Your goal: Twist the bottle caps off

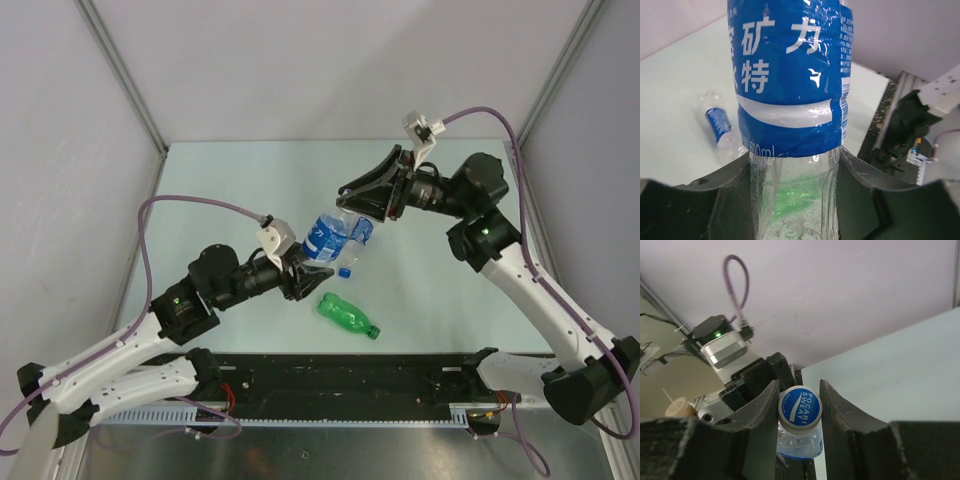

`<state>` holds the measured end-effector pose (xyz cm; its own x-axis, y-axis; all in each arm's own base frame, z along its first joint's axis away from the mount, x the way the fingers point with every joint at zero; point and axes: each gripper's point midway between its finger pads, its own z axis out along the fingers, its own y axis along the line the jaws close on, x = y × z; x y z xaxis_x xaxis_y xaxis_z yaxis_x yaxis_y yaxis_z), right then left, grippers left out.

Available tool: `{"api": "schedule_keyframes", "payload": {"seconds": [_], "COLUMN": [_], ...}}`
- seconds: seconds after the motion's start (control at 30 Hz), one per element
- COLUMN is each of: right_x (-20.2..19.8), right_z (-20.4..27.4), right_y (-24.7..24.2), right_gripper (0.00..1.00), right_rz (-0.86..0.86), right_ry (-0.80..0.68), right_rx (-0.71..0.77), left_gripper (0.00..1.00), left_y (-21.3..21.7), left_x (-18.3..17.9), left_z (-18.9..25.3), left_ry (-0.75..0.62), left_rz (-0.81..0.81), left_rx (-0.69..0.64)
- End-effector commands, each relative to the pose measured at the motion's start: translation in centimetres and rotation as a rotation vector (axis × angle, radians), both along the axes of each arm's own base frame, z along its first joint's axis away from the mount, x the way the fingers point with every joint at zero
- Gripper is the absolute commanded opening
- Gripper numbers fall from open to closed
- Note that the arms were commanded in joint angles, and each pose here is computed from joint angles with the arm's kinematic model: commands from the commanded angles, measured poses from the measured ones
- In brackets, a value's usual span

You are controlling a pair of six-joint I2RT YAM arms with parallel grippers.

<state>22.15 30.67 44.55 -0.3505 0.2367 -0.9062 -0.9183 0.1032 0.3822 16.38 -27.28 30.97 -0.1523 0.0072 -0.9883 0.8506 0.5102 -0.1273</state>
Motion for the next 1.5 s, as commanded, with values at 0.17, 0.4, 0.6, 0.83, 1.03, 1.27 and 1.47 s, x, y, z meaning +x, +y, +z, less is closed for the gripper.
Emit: {"api": "schedule_keyframes", "payload": {"seconds": [0.17,0.4,0.6,0.83,1.03,1.27,1.47], "right_x": [-5.5,-8.4,-8.9,-5.6,1.7,5.9,7.9], "right_z": [4.9,5.7,6.1,6.1,3.2,-5.1,-15.1], "right_y": [-2.9,-3.6,-3.9,-4.1,-6.4,-7.7,-9.2], "right_gripper": [0.00,0.00,0.00,0.00,0.00,0.00,0.00], "right_rz": [0.118,0.244,0.259,0.120,-0.180,-0.346,-0.499], "right_ry": [-0.266,-0.349,-0.372,-0.279,-0.083,0.090,0.243], "right_rx": [0.100,0.113,0.125,0.131,0.107,0.000,-0.136], "left_gripper": [0.00,0.00,0.00,0.00,0.00,0.00,0.00], "left_y": [-2.4,-1.8,-1.6,-2.0,-1.5,-1.3,-1.1], "left_x": [-6.7,-9.4,-10.3,-9.8,-8.7,-6.8,-5.1], "left_z": [3.2,5.0,5.6,5.1,4.5,3.8,2.9], "left_ry": [-0.064,-0.097,-0.104,-0.082,-0.069,-0.057,-0.043], "left_rz": [-0.456,-0.650,-0.715,-0.708,-0.665,-0.547,-0.454], "left_rx": [-0.146,-0.239,-0.242,-0.232,-0.222,-0.223,-0.206]}}
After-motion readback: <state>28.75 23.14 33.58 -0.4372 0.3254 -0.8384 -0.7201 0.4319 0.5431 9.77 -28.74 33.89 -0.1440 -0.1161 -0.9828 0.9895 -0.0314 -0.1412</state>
